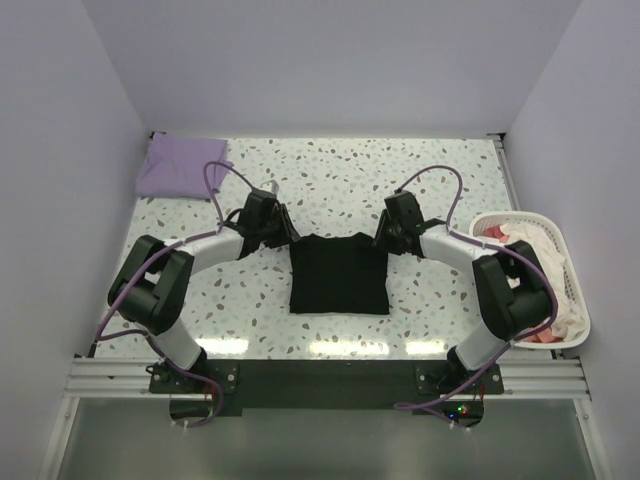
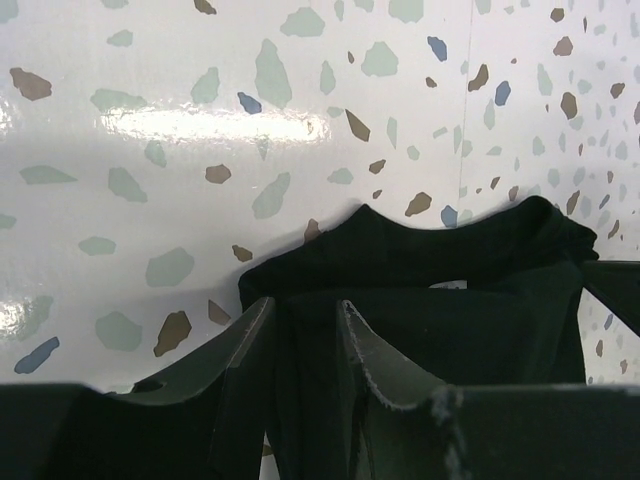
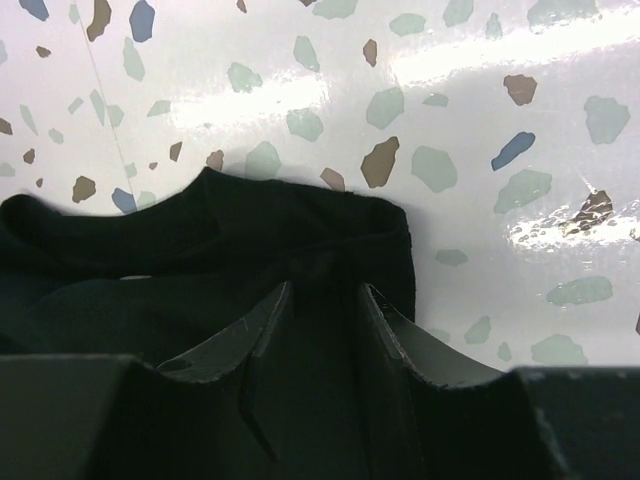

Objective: Fold and stack the t-shirts
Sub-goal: Fold the tshirt

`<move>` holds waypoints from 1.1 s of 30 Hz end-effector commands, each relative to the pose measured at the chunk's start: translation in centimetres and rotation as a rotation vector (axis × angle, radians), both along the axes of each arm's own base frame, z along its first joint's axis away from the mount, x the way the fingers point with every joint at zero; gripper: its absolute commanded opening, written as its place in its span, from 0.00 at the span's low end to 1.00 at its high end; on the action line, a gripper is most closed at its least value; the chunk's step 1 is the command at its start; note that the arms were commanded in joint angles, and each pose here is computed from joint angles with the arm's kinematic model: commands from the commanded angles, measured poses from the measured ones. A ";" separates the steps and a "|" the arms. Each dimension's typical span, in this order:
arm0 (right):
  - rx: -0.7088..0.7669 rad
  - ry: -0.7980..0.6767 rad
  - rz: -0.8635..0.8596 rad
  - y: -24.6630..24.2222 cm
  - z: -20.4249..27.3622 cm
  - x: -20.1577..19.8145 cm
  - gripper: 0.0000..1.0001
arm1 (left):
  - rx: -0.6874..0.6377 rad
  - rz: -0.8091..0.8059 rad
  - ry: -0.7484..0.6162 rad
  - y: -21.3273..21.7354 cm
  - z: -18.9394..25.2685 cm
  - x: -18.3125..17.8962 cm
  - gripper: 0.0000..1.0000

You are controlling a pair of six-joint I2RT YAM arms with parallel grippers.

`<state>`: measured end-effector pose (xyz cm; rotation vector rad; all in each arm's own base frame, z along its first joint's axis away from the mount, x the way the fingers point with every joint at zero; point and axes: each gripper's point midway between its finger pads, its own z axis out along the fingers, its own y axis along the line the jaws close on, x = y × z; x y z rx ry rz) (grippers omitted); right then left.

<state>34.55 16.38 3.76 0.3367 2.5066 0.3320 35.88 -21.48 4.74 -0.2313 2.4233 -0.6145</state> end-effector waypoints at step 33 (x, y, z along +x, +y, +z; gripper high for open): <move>-0.060 -0.103 -0.125 -4.5 3.3 3.0 0.00 | -0.051 0.043 -0.066 1.3 2.2 3.4 0.00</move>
